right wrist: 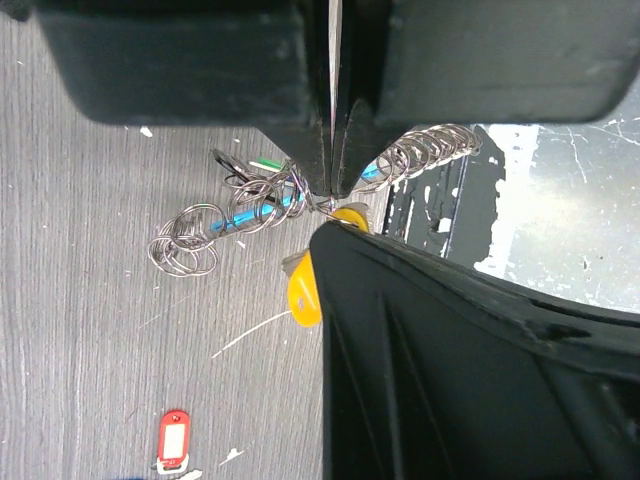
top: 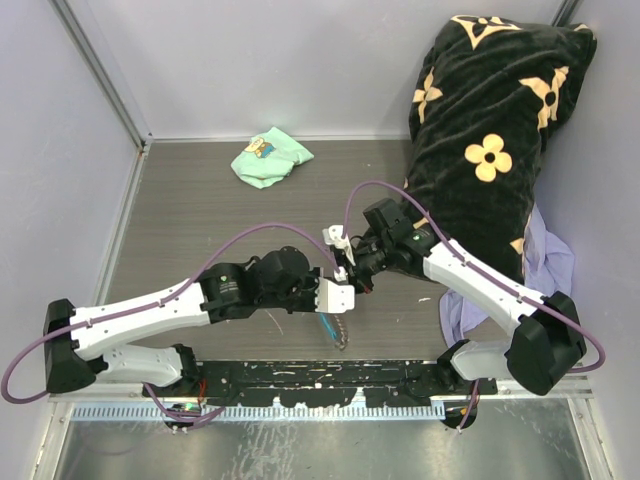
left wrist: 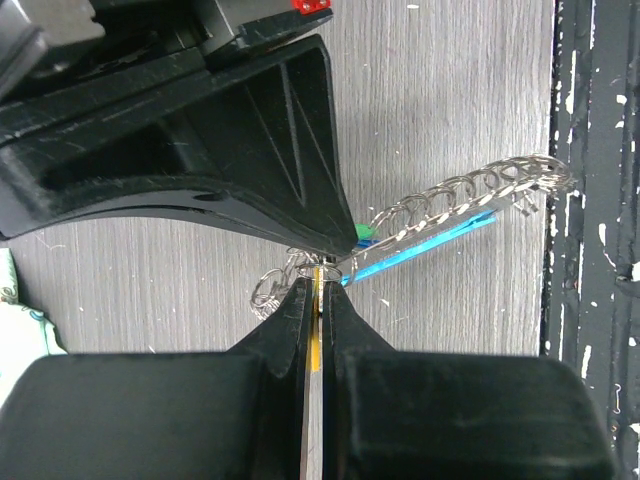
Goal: Remove the keys from the keyring
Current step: Remove the key from the keyring.
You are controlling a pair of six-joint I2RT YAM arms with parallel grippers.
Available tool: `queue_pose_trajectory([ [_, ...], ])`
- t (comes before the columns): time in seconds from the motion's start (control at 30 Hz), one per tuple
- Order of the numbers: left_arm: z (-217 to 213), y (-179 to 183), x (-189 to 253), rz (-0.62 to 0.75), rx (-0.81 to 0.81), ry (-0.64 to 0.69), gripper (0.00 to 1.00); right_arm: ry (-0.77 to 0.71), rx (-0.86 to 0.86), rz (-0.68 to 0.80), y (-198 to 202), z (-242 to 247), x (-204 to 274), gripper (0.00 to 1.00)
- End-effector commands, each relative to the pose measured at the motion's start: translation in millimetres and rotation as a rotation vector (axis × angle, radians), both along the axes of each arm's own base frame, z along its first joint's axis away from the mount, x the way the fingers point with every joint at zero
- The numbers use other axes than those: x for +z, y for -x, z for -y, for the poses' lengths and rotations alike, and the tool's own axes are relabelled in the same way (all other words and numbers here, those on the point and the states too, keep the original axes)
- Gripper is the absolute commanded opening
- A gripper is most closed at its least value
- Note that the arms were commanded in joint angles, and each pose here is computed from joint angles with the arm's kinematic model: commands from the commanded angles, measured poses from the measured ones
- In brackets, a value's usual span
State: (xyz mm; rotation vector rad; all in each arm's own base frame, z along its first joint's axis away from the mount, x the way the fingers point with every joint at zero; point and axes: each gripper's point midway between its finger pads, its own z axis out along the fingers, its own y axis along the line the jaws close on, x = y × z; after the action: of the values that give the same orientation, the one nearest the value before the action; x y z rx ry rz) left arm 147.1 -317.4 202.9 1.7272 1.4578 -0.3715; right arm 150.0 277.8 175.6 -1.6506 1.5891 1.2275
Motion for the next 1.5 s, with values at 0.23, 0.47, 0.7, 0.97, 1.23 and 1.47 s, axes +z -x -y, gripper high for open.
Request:
queue_pose_trajectory([
  [0.23, 7.8, 6.1, 37.1, 0.04, -0.031, 0.116, 0.0, -0.004, -0.046, 0.033, -17.1, -5.7, 3.9, 0.01],
  [0.47, 3.4, 7.7, 35.0, 0.034, -0.021, 0.113, 0.0, 0.002, -0.089, 0.025, -24.7, -2.9, 4.3, 0.01],
  [0.7, -1.7, 9.5, 30.0, 0.012, 0.005, 0.124, 0.0, -0.006, -0.145, 0.035, -35.4, 2.4, 8.9, 0.01],
  [0.97, -4.2, 9.7, 23.0, -0.018, 0.051, 0.158, 0.0, -0.038, -0.178, 0.056, -41.3, 6.7, 17.2, 0.01],
  [1.23, -1.1, 12.2, 15.4, -0.08, 0.105, 0.229, 0.0, -0.057, -0.19, 0.077, -44.7, 9.7, 22.7, 0.01],
  [1.47, 6.1, 14.9, 4.9, -0.162, 0.161, 0.311, 0.0, -0.084, -0.186, 0.086, -44.2, 10.7, 29.7, 0.01],
])
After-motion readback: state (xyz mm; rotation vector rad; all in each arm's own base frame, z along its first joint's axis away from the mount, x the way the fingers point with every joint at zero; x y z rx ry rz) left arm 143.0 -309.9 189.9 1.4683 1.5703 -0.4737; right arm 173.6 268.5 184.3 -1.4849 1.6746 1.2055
